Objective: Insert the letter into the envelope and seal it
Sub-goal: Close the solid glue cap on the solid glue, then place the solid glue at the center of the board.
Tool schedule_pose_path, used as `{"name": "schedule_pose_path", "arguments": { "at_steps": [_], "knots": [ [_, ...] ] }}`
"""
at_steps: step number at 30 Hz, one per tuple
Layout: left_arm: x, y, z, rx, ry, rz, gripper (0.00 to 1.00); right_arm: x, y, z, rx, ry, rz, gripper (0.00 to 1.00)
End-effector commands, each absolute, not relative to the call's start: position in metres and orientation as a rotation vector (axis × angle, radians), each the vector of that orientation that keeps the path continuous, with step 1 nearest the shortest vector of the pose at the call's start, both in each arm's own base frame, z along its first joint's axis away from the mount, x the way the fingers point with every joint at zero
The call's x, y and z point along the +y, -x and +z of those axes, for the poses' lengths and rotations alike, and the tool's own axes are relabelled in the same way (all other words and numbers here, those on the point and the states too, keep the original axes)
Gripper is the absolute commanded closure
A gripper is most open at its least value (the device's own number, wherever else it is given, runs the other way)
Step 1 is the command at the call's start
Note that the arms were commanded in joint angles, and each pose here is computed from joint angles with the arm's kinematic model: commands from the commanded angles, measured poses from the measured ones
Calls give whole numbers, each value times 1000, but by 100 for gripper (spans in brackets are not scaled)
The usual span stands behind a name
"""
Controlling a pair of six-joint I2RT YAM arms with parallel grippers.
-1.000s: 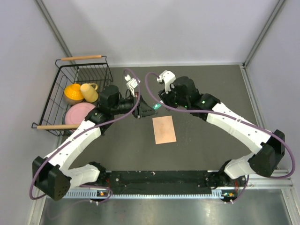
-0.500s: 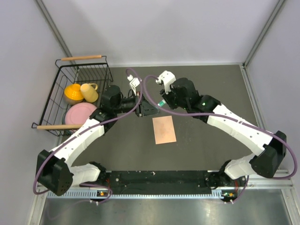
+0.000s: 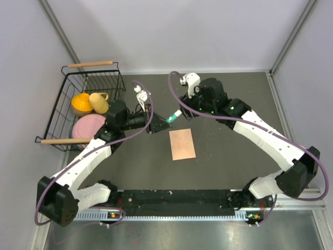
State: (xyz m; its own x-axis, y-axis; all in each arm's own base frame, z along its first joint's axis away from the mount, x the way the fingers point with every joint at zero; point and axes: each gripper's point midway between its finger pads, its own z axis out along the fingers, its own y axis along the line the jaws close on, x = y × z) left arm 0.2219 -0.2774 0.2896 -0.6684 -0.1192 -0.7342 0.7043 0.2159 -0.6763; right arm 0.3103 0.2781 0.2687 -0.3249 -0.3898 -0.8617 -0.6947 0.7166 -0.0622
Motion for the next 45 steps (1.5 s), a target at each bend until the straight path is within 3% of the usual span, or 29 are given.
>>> {"name": "schedule_pose_path", "arguments": {
  "at_steps": [1,6,13,19,28,37,45],
  "knots": [
    [-264,-209,293,1657,-743,-1373,100,270,-315,295,1935,798,481,32],
    [-255,-196,286,1525,-982,-1208,100,255,-320,301,1967,812,507,18],
    [-232,-193,246,1104,-1555,-650,100,258,-268,306,2053,1051,983,18],
    [-231,-191,227,752,-1807,-356,100,288,-218,308,2074,1118,1389,20],
    [-252,-182,228,571,-1912,-290,100,326,-180,276,2183,1250,1519,25],
    [-259,-182,229,562,-1922,-310,100,345,-158,241,2245,1373,1547,26],
    [-262,-182,230,574,-1906,-335,100,349,-157,229,2266,1397,1545,37]
  ]
}}
